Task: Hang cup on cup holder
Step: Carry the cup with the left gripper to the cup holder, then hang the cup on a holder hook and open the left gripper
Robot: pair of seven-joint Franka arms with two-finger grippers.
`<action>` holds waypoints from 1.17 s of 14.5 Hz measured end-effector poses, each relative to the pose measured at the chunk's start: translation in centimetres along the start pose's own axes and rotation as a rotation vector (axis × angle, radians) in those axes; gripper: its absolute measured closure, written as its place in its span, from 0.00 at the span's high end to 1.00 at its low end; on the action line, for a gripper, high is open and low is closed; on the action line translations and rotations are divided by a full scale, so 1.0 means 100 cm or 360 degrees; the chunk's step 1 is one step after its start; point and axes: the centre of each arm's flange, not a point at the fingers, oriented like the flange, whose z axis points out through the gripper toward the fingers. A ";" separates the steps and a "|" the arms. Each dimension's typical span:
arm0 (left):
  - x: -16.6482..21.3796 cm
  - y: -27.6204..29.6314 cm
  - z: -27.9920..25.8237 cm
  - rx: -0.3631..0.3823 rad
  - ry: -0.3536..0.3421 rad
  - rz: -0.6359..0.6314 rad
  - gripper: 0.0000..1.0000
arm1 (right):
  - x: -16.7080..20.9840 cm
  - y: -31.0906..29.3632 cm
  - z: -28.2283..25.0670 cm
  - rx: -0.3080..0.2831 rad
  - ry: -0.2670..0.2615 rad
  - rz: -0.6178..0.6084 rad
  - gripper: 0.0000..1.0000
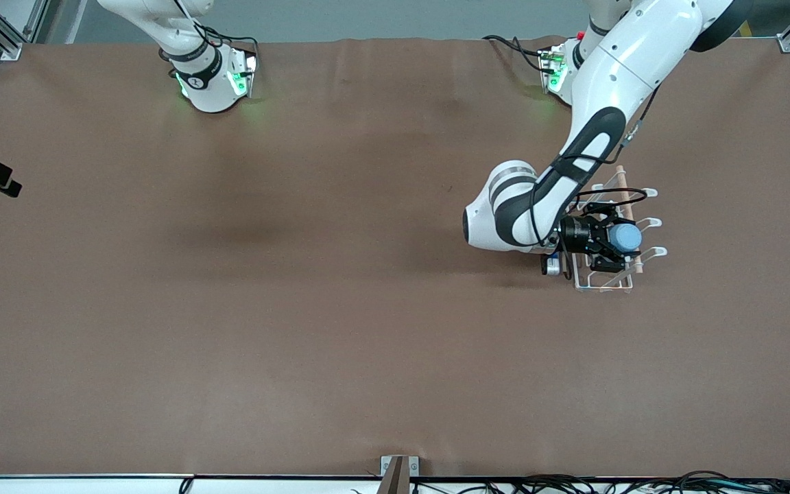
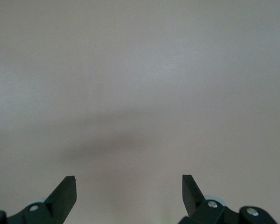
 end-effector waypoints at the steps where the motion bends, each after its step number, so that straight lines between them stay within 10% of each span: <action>1: 0.004 0.001 0.001 -0.0001 -0.0002 -0.0003 0.70 | 0.000 -0.001 0.000 0.0000 0.0001 -0.0002 1.00; 4: 0.007 0.001 0.002 -0.0011 -0.0009 -0.0017 0.75 | 0.000 -0.003 -0.001 0.0000 0.0003 -0.0008 1.00; 7: 0.001 -0.004 0.004 -0.0045 -0.0015 -0.0038 1.00 | 0.000 -0.003 -0.001 0.0000 0.0006 -0.0008 1.00; 17: -0.081 -0.038 -0.022 -0.0213 0.0185 -0.0336 0.97 | 0.000 -0.003 -0.001 0.0000 0.0005 -0.0008 1.00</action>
